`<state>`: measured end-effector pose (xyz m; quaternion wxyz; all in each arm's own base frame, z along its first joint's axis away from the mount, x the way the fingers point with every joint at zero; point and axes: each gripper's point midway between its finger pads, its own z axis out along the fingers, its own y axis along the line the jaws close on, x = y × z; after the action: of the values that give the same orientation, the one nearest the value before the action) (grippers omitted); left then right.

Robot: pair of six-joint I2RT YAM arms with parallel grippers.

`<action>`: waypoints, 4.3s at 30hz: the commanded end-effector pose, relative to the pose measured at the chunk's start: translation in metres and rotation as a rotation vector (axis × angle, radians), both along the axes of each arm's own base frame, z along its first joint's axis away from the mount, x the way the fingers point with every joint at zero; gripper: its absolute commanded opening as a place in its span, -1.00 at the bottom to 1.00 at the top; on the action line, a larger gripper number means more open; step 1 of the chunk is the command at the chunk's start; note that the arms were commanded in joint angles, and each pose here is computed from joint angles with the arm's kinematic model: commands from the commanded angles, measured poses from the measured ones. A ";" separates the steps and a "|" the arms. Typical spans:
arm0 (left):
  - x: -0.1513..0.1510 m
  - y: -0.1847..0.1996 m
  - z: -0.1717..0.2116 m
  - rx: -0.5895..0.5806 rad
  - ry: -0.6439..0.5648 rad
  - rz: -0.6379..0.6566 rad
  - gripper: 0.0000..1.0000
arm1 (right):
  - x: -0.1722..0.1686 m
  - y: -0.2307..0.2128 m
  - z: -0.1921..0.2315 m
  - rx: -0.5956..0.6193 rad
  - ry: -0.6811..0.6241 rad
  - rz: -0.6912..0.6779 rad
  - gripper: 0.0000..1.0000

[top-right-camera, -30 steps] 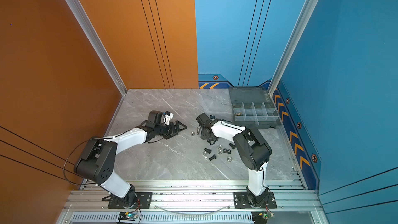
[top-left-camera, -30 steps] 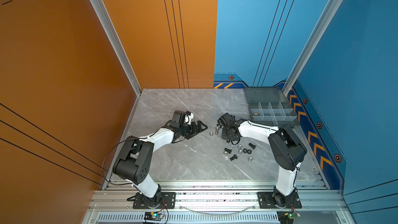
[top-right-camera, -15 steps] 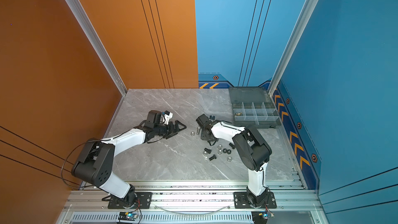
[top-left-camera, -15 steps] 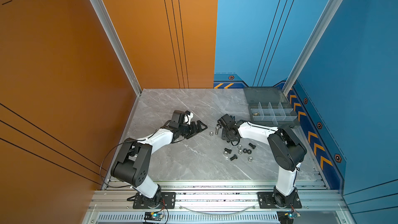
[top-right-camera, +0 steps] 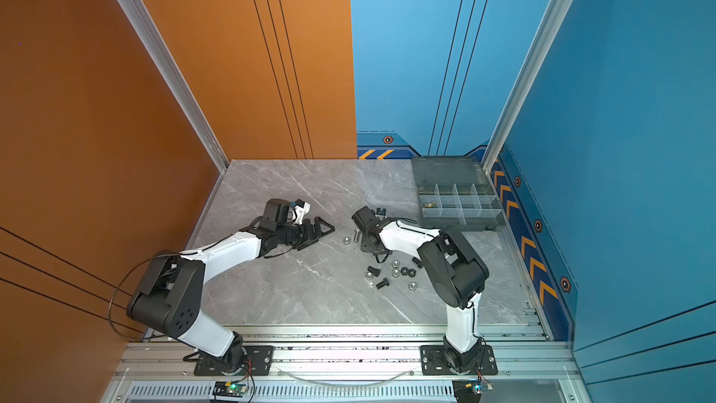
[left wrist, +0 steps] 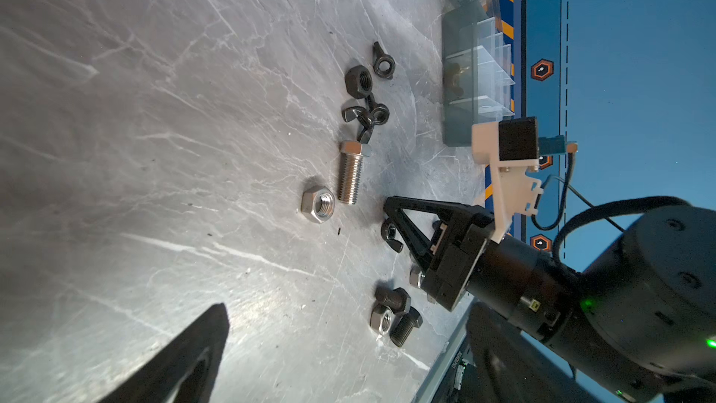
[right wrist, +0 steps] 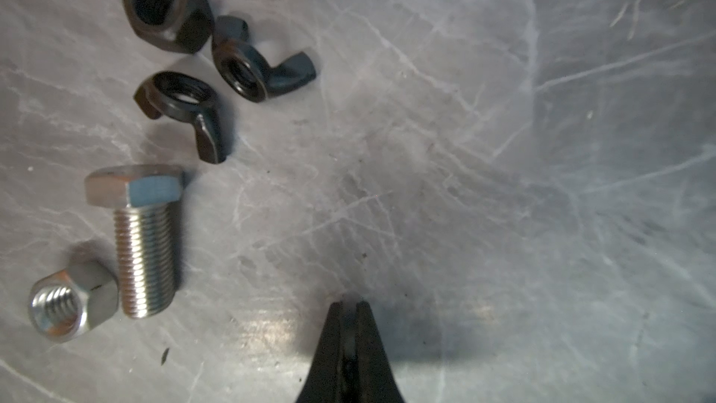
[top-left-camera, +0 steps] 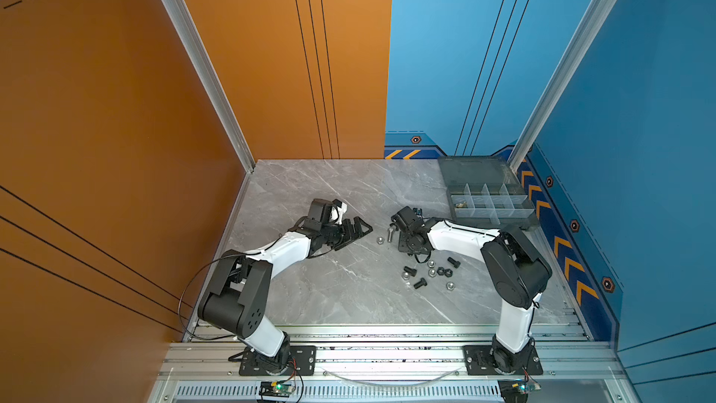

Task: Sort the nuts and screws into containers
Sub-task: 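Carry the black wing nut with the right gripper to the organizer box, then open the right gripper to drop the black wing nut into a neighbouring compartment, then move the right gripper back over the pile to another black wing nut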

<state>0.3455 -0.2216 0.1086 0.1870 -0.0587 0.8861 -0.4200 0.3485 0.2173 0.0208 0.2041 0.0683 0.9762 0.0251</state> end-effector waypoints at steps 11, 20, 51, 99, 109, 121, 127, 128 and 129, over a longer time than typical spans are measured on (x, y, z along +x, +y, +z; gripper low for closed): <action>-0.004 0.006 0.000 0.028 -0.009 0.007 0.95 | 0.019 -0.007 0.038 0.140 0.003 0.074 -1.00; -0.003 0.006 -0.001 0.026 -0.010 0.008 0.95 | 0.057 -0.040 0.075 0.329 -0.034 0.016 -1.00; 0.000 0.009 0.012 0.023 -0.038 0.024 0.95 | 0.171 -0.300 0.098 0.222 -0.159 -0.491 -1.00; 0.003 0.004 0.021 0.040 -0.044 0.022 0.95 | 0.128 -0.238 0.138 0.312 -0.206 -0.268 -0.30; 0.002 0.003 0.016 0.036 -0.038 0.020 0.95 | 0.100 -0.122 0.142 0.283 -0.215 -0.005 -0.26; -0.002 0.005 0.011 0.031 -0.028 0.017 0.95 | 0.087 -0.006 0.083 0.228 -0.062 0.376 -0.28; -0.001 0.005 0.010 0.025 -0.029 0.027 0.95 | 0.081 0.009 0.074 0.089 -0.049 0.585 -0.28; -0.001 0.005 0.010 0.022 -0.029 0.029 0.95 | 0.082 0.008 0.071 0.054 -0.045 0.606 -0.28; -0.001 0.005 0.010 0.022 -0.029 0.030 0.95 | 0.082 0.008 0.069 0.027 -0.044 0.624 -0.28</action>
<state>0.3468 -0.2160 0.1158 0.1988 -0.0671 0.8893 -0.4062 0.4310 0.2267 0.0895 0.2076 -0.1624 0.9534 0.1467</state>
